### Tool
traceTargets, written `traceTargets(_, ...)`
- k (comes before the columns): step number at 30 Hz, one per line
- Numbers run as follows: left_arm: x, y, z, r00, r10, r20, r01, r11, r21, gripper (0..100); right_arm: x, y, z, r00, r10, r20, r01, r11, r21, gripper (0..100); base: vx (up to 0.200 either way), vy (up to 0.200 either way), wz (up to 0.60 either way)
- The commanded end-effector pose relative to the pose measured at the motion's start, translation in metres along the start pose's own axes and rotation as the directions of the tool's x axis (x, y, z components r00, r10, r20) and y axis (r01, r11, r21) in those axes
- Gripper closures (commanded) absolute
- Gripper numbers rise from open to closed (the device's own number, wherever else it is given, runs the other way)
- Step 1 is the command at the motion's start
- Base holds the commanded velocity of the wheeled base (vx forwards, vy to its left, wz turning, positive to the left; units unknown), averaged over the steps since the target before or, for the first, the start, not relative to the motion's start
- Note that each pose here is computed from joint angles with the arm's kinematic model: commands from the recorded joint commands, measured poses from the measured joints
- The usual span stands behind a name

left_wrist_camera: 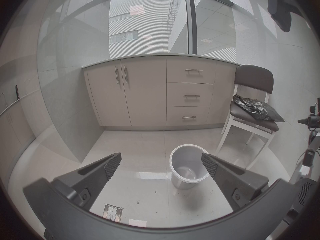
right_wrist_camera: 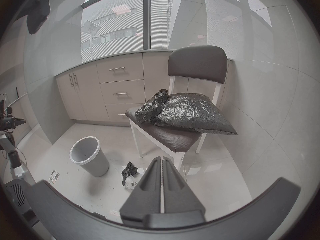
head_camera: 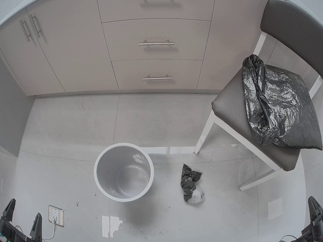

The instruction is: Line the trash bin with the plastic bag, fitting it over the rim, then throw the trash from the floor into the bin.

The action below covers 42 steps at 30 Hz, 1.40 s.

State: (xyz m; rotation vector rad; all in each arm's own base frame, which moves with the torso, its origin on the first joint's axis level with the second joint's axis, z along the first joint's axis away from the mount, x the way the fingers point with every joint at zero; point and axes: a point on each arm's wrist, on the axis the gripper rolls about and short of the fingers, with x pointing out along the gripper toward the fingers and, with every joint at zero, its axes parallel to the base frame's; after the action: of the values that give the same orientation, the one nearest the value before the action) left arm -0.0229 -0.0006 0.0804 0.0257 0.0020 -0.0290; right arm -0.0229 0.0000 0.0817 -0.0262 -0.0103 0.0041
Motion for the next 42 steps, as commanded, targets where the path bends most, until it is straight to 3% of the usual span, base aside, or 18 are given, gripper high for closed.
traceTargets(1, 0.0, 0.0, -0.005, 1.0, 0.0, 0.001, 0.0, 1.0, 0.002, 0, 0.0, 0.0, -0.005, 1.0, 0.003, -0.002, -0.003, 1.0, -0.003, 100, 0.0, 0.0, 0.0)
traceTargets(9, -0.001, 0.0, 0.0, 1.0, 0.005, 0.022, -0.005, 1.0, -0.011, 0, 0.0, 0.0, -0.005, 1.0, 0.003, -0.001, -0.003, 1.0, -0.003, 100, 0.0, 0.0, 0.0)
traceTargets(10, -0.005, 0.0, 0.013, 0.997, -0.006, 0.078, 0.008, 1.0, -0.026, 0, 0.0, 0.0, -0.005, 1.0, 0.003, 0.001, -0.003, 1.0, -0.001, 100, 0.0, 0.0, 0.0)
traceTargets(11, -0.005, 0.0, 0.013, 0.997, -0.006, 0.078, 0.008, 1.0, -0.026, 0, 0.0, 0.0, -0.005, 1.0, 0.003, 0.001, -0.003, 1.0, -0.001, 100, 0.0, 0.0, 0.0)
traceTargets(12, -0.015, 0.001, 0.059, 0.983, -0.019, 0.181, 0.038, 0.994, -0.104, 0, 0.0, 0.0, -0.005, 1.0, 0.003, 0.001, -0.003, 1.0, -0.001, 100, 0.0, 0.0, 0.0)
traceTargets(15, -0.015, 0.002, 0.08, 0.984, -0.046, 0.174, 0.065, 0.993, -0.103, 0, 0.0, 0.0, -0.005, 1.0, -0.001, 0.0, 0.001, 1.0, -0.001, 100, 0.0, 0.0, 0.0)
traceTargets(19, -0.007, 0.0, 0.082, 0.985, -0.124, 0.124, 0.139, 0.983, -0.116, 0, 0.0, 0.0, -0.005, 1.0, 0.003, -0.001, -0.003, 1.0, 0.0, 100, 0.0, 0.0, 0.0)
traceTargets(27, 0.001, 0.0, 0.082, 0.987, -0.145, 0.074, 0.156, 0.974, -0.162, 0, 0.0, 0.0, -0.005, 1.0, 0.002, 0.004, -0.002, 1.0, 0.0, 100, 0.0, 0.0, 0.0)
traceTargets(29, 0.002, 0.0, 0.081, 0.987, -0.15, 0.065, 0.159, 0.974, -0.164, 0, -0.002, 0.0, 0.006, 0.999, -0.004, 0.053, 0.003, 1.0, 0.026, 100, 0.0, 0.0, 0.0)
traceTargets(30, 0.004, 0.0, 0.079, 0.985, -0.167, 0.049, 0.173, 0.971, -0.166, 0, -0.011, -0.002, 0.069, 0.975, 0.002, 0.224, -0.047, 0.979, 0.198, 100, 0.0, 0.0, 0.0)
traceTargets(31, 0.005, 0.0, 0.078, 0.982, -0.187, 0.04, 0.191, 0.967, -0.166, 0, -0.008, -0.004, 0.115, 0.961, -0.009, 0.276, -0.079, 0.949, 0.306, 100, 0.0, 0.0, 0.0)
traceTargets(32, 0.007, 0.0, 0.078, 0.977, -0.21, 0.032, 0.212, 0.963, -0.167, 0, -0.005, -0.005, 0.132, 0.959, -0.022, 0.283, -0.071, 0.947, 0.314, 100, 0.0, 0.0, 0.0)
traceTargets(33, 0.008, 0.0, 0.079, 0.97, -0.243, 0.028, 0.244, 0.955, -0.167, 0, -0.002, -0.005, 0.146, 0.957, -0.028, 0.289, -0.048, 0.967, 0.25, 100, 0.0, 0.0, 0.0)
traceTargets(35, 0.008, -0.001, 0.082, 0.96, -0.278, 0.03, 0.279, 0.945, -0.169, 0, 0.014, -0.004, 0.149, 0.974, 0.008, 0.226, -0.031, 0.995, 0.098, 100, 0.0, 0.0, 0.0)
traceTargets(36, 0.01, -0.001, 0.084, 0.956, -0.291, 0.023, 0.291, 0.941, -0.17, 0, 0.023, -0.004, 0.145, 0.983, 0.024, 0.183, -0.037, 0.997, 0.065, 100, 0.0, 0.0, 0.0)
traceTargets(39, 0.022, -0.002, 0.089, 0.951, -0.308, -0.039, 0.295, 0.937, -0.187, 0, 0.056, -0.002, 0.144, 0.997, 0.056, 0.057, -0.061, 0.993, 0.1, 100, 0.0, 0.0, 0.0)
traceTargets(42, 0.033, -0.003, 0.09, 0.946, -0.31, -0.097, 0.287, 0.937, -0.199, 0, 0.092, -0.002, 0.157, 0.998, 0.05, 0.048, -0.058, 0.98, 0.193, 100, 0.0, 0.0, 0.0)
